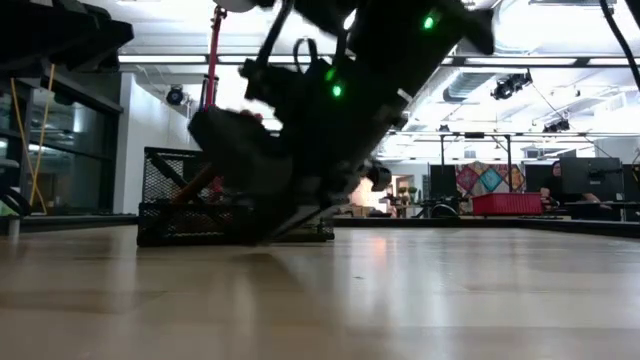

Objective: Pick and place office supplies into organizer
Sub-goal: Put the pink binder clip into the desk organizer

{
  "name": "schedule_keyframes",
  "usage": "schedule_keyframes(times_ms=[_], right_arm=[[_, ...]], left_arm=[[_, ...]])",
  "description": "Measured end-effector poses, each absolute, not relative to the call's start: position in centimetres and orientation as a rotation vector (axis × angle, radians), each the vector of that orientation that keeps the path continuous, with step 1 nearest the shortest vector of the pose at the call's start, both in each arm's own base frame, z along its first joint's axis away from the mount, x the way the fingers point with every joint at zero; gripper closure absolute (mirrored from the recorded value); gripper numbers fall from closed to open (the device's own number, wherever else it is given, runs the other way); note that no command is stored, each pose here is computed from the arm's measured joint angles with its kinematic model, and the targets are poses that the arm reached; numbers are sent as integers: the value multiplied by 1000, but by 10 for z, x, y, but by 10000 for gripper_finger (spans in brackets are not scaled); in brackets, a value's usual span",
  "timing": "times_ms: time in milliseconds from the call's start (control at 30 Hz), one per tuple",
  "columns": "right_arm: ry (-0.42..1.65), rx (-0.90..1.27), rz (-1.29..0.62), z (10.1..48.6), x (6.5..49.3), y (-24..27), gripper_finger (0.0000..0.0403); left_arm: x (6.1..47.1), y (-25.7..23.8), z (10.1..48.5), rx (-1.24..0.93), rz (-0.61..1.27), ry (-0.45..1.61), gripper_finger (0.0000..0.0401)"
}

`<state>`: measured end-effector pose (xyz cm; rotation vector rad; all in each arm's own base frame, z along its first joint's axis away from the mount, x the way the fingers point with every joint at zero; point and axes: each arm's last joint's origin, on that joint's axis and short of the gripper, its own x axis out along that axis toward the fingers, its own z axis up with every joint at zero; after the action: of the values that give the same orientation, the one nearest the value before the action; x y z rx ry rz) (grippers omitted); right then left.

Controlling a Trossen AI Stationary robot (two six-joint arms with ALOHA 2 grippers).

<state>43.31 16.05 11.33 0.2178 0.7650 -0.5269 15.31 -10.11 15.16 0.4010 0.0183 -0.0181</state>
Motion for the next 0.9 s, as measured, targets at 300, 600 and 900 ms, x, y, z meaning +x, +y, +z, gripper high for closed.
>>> schedule_keyframes(times_ms=[300,600,900], right_arm=[[666,145,-464,129,448,150,402],[642,110,-457,133,465,113,402],[573,125,-412,141,477,96,403]], left_arm=[[153,-100,162,392,12,-59,249],[152,-102,165,375,-42,-96,249],[152,-103,163,390,-89,-90,249]])
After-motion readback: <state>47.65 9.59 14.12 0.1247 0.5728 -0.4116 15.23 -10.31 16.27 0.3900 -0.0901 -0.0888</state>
